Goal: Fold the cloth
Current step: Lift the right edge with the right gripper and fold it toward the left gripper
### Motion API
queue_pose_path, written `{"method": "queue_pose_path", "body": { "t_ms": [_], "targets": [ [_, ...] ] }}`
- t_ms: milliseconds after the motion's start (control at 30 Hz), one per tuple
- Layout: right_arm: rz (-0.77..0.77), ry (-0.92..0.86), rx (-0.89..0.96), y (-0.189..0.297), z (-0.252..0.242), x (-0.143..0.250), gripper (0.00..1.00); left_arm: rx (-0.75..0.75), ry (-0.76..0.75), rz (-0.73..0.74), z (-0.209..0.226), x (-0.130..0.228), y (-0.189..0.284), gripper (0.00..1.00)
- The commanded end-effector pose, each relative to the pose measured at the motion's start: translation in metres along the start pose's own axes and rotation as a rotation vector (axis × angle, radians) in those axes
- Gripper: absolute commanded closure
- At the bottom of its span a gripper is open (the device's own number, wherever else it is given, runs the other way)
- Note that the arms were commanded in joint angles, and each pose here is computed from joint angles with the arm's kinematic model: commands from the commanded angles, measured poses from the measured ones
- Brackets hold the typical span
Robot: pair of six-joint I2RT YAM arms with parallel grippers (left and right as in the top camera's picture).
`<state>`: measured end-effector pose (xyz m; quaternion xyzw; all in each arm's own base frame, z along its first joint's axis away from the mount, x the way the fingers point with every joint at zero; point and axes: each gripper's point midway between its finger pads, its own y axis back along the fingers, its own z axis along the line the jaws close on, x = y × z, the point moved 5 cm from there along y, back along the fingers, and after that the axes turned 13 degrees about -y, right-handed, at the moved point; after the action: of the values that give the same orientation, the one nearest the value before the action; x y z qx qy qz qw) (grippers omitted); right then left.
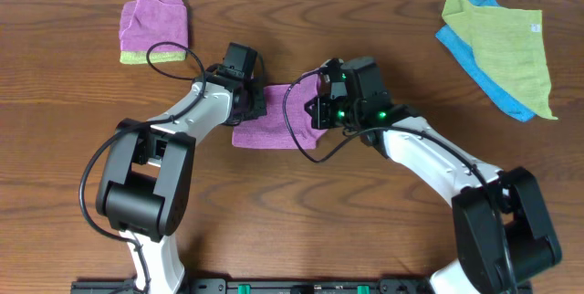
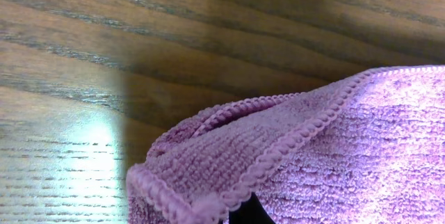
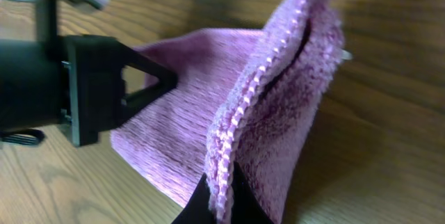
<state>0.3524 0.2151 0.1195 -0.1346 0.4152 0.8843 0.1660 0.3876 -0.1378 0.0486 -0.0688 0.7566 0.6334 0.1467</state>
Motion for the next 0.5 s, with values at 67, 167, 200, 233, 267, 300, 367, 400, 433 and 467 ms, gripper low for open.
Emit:
{"method": "queue_pose_path", "body": {
  "t_ms": [67, 167, 200, 233, 267, 300, 367, 400, 433, 467],
  "targets": [
    [-0.043, 0.059, -0.025, 0.006, 0.022, -0.011, 0.99, -0.023, 0.009, -0.064, 0.0, -0.013, 0.027, 0.94],
    [-0.039, 0.066, -0.027, 0.004, 0.025, -0.008, 0.99, -0.039, 0.008, -0.092, 0.001, -0.017, 0.039, 0.94],
    [-0.037, 0.068, -0.028, 0.004, 0.026, -0.008, 0.99, -0.045, 0.009, -0.099, 0.002, -0.018, 0.043, 0.94],
    [-0.037, 0.069, -0.027, 0.004, 0.026, -0.007, 0.99, -0.05, 0.009, -0.103, 0.002, -0.018, 0.046, 0.94],
    [-0.04, 0.069, -0.022, 0.003, 0.027, -0.006, 0.99, -0.051, 0.013, -0.108, 0.003, -0.019, 0.05, 0.94],
    [-0.039, 0.072, -0.023, 0.003, 0.029, -0.005, 0.99, -0.054, 0.016, -0.113, 0.005, -0.019, 0.054, 0.94],
    [-0.039, 0.075, -0.026, 0.002, 0.031, -0.004, 0.99, -0.057, 0.026, -0.12, 0.009, -0.02, 0.06, 0.94],
    [-0.038, 0.079, -0.025, 0.001, 0.032, -0.003, 0.99, -0.06, 0.034, -0.123, 0.012, -0.021, 0.063, 0.94],
    [-0.04, 0.082, -0.023, 0.001, 0.034, -0.002, 0.99, -0.063, 0.042, -0.126, 0.015, -0.021, 0.065, 0.94],
    [-0.042, 0.086, -0.022, 0.0, 0.035, -0.002, 0.99, -0.067, 0.05, -0.126, 0.019, -0.021, 0.068, 0.94]
  ]
}}
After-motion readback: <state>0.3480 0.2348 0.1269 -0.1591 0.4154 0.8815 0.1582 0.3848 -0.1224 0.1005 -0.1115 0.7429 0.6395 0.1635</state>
